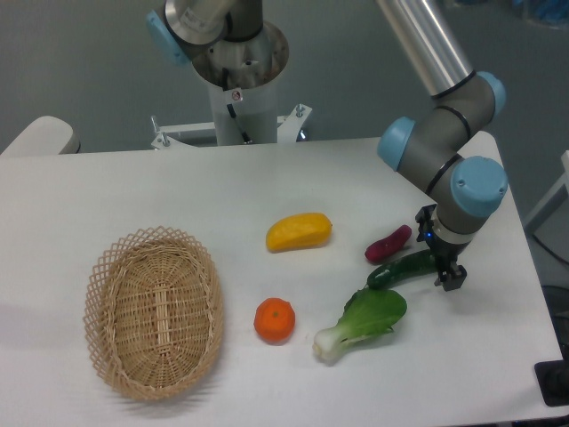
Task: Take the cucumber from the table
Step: 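Lower the gripper onto the cucumber and close the fingers, then lift the held cucumber and carry it toward the yellow mango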
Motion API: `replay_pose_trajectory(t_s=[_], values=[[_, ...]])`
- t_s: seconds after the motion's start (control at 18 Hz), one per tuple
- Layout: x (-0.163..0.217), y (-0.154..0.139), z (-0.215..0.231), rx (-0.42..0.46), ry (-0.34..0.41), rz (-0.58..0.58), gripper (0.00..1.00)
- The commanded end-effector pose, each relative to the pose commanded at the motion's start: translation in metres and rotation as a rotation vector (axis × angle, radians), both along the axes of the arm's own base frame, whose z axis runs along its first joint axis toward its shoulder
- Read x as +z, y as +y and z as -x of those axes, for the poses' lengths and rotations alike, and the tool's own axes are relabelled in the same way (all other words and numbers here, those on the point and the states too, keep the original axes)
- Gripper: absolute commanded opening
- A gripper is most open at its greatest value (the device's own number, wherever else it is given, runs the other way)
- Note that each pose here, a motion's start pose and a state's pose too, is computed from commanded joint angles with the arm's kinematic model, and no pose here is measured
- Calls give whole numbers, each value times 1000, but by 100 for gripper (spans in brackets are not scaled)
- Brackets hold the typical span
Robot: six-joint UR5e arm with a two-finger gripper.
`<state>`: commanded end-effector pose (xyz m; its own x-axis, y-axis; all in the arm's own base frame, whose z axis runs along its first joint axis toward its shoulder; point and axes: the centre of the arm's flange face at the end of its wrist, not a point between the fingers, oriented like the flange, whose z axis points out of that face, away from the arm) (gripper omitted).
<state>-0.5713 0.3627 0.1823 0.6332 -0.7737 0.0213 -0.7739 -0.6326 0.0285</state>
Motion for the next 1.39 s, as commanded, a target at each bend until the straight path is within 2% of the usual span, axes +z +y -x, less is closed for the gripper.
replay_pose_trajectory(t_s=[0.11,0.22,0.33,0.44,0.5,0.89,1.11,1.22,1.39], values=[[-1,1,0,-2,0,0,92],[-1,2,-1,-3,3,-1,85],[-1,2,-1,-3,3,-1,68],[-1,2,-1,-2,3,-1,58],[-2,2,-1,0,1,-1,48],[3,3,2,-1,12,-3,24],[12,3,7,-20,32,7,21],[31,3,14,-21,57,11,21],[61,7,17,-24,55,17,21]])
